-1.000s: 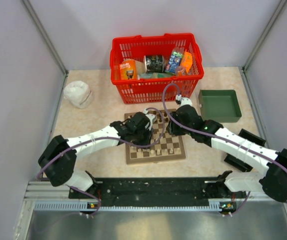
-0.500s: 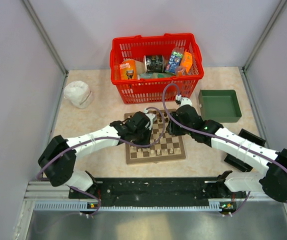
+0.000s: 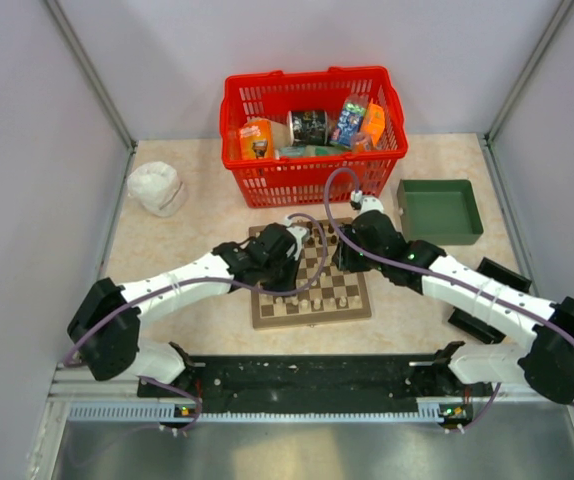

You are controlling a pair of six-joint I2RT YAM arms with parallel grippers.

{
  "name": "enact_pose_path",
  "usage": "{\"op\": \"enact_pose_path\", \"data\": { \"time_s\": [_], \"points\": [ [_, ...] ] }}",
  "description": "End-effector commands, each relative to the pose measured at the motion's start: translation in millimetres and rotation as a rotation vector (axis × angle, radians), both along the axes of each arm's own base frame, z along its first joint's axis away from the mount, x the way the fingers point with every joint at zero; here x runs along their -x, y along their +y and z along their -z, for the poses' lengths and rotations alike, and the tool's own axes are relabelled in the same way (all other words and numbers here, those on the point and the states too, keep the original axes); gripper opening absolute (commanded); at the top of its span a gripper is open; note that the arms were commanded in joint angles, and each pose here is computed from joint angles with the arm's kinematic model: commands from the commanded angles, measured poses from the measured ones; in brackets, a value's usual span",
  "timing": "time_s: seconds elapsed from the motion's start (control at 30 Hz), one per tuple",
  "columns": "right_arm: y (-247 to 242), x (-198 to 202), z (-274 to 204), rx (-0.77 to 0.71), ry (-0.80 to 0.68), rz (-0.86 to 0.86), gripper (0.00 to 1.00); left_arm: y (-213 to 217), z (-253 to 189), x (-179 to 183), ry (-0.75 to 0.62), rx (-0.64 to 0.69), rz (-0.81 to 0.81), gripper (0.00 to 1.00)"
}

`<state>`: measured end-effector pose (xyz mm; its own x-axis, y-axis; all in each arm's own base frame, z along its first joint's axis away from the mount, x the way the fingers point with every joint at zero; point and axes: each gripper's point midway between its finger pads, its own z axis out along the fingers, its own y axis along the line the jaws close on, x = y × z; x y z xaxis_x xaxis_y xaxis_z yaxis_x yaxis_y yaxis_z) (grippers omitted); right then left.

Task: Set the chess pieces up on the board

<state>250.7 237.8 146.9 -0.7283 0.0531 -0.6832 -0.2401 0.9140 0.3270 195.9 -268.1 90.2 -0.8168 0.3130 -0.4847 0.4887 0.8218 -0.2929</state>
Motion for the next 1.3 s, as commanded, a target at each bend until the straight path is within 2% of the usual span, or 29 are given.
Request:
{"op": "enact_pose_path", "data": {
  "time_s": [0.0, 0.43, 1.27],
  "points": [
    [1, -4, -3, -0.028, -0.009, 0.014, 0.36, -4, -15, 2, -0.033, 0.027, 0.002, 0.11],
    [1, -4, 0, -0.026, -0.004, 0.013, 0.36, 9, -4, 4, -0.06, -0.051, -0.03, 0.12],
    [3, -1, 0, -0.041, 0.001, 0.005, 0.36, 2, 6, 11, -0.023, -0.023, -0.055, 0.13]
  ]
}}
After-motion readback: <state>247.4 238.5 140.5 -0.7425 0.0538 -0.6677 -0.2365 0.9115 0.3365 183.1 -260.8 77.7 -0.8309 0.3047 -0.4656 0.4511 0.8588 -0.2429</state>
